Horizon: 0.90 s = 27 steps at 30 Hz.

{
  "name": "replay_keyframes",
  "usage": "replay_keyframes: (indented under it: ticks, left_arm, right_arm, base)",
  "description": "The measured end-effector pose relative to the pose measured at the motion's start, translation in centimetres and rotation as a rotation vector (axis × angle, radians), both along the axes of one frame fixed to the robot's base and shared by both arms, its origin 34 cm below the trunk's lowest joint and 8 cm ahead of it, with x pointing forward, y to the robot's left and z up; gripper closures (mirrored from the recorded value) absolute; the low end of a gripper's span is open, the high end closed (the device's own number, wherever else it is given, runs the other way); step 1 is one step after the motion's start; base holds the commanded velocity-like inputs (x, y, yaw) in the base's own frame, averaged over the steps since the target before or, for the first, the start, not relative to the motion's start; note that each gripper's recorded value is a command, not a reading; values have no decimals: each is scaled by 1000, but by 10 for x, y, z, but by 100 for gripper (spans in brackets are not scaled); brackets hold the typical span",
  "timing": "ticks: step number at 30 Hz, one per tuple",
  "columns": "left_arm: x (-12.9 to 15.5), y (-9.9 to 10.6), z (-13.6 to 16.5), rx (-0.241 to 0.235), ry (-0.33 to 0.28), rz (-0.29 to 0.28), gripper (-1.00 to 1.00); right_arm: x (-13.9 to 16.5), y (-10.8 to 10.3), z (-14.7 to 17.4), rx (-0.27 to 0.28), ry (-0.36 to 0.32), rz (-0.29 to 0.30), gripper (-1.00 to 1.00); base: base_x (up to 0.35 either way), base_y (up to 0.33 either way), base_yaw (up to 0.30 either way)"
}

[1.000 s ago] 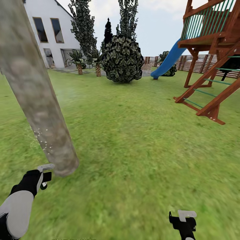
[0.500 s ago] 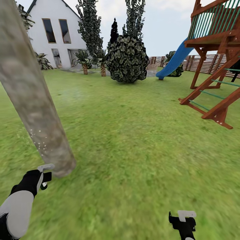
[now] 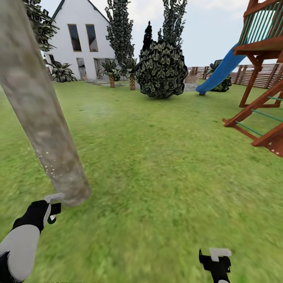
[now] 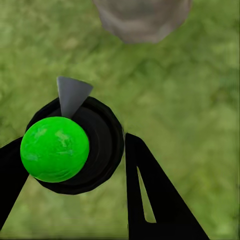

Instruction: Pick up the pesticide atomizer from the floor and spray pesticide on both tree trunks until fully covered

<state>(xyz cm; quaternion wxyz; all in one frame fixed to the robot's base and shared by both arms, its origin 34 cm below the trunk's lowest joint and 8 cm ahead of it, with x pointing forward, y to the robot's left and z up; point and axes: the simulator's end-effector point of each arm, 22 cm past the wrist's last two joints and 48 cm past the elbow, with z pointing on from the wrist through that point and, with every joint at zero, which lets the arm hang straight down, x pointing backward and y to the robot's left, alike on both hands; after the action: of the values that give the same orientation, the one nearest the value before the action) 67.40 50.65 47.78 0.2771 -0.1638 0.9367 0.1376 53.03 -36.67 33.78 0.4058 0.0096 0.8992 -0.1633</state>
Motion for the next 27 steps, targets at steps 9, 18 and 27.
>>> replay_keyframes:
  ticks: [9, 18, 27]
  left_arm:
    - [0, 0, 0, -1, 0, 1, 100]
    - [0, 0, 0, 0, 0, 1, 100]
    - [11, 1, 13, -16, -35, 12, 100]
  right_arm:
    - [0, 0, 0, 0, 0, 0, -100]
    - [0, 0, 0, 0, 0, 0, -100]
    - [0, 1, 0, 1, 0, 1, -100]
  base:
    - [211, -214, 150]
    - [79, -251, 75]
    - [53, -205, 274]
